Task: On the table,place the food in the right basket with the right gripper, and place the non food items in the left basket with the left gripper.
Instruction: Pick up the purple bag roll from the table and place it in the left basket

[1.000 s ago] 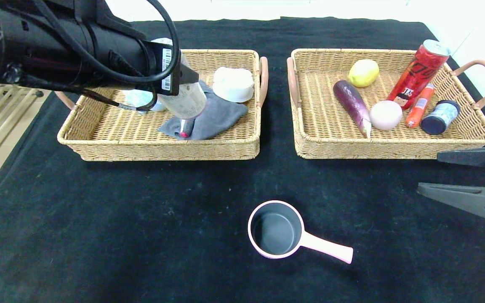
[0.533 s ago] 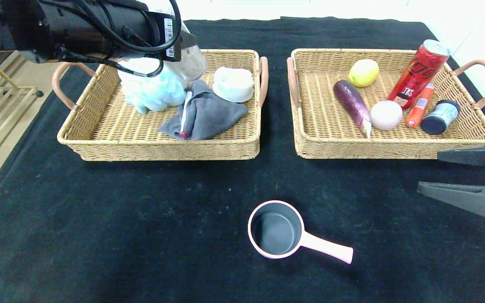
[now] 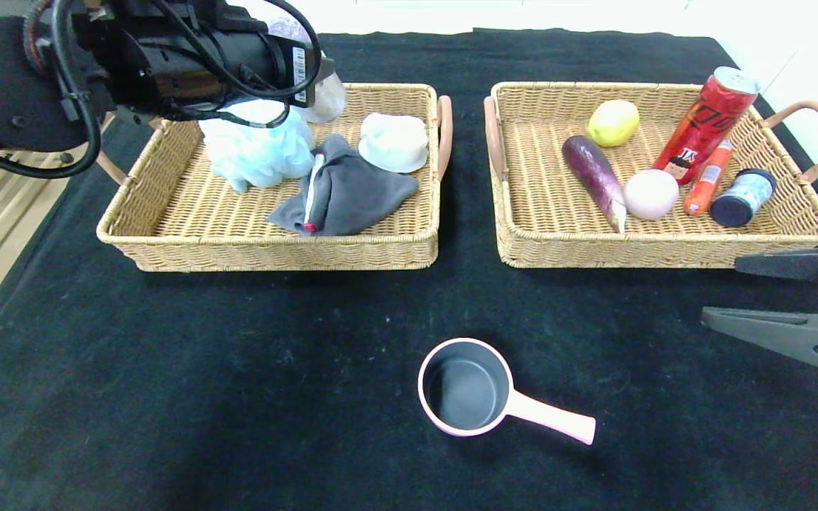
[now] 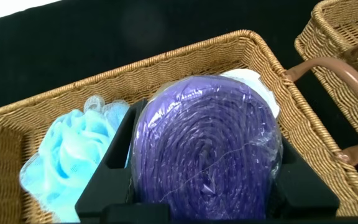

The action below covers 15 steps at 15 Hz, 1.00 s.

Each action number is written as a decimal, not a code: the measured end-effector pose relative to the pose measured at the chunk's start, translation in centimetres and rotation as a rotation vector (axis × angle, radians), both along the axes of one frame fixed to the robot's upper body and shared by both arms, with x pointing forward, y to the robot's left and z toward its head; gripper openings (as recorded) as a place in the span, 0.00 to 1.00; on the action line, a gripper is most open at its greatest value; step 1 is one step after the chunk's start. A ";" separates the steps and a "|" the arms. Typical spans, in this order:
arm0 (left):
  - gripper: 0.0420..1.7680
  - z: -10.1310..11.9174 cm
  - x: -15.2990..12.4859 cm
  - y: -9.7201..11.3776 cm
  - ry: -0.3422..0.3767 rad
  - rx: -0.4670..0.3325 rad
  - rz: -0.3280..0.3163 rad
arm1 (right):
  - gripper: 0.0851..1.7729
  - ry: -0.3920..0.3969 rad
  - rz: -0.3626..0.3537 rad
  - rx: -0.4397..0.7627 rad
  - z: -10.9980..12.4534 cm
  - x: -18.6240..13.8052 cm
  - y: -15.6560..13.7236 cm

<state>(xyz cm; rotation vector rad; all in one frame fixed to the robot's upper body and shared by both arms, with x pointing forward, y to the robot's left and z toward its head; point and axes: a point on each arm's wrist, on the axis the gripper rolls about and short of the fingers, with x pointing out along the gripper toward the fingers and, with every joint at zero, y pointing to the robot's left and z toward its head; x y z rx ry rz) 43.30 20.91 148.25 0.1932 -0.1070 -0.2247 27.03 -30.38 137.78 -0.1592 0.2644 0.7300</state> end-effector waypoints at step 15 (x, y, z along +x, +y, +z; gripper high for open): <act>0.71 -3.0 4.4 1.6 0.001 0.008 -0.018 | 0.96 0.003 0.000 -0.001 -0.1 0.0 0.0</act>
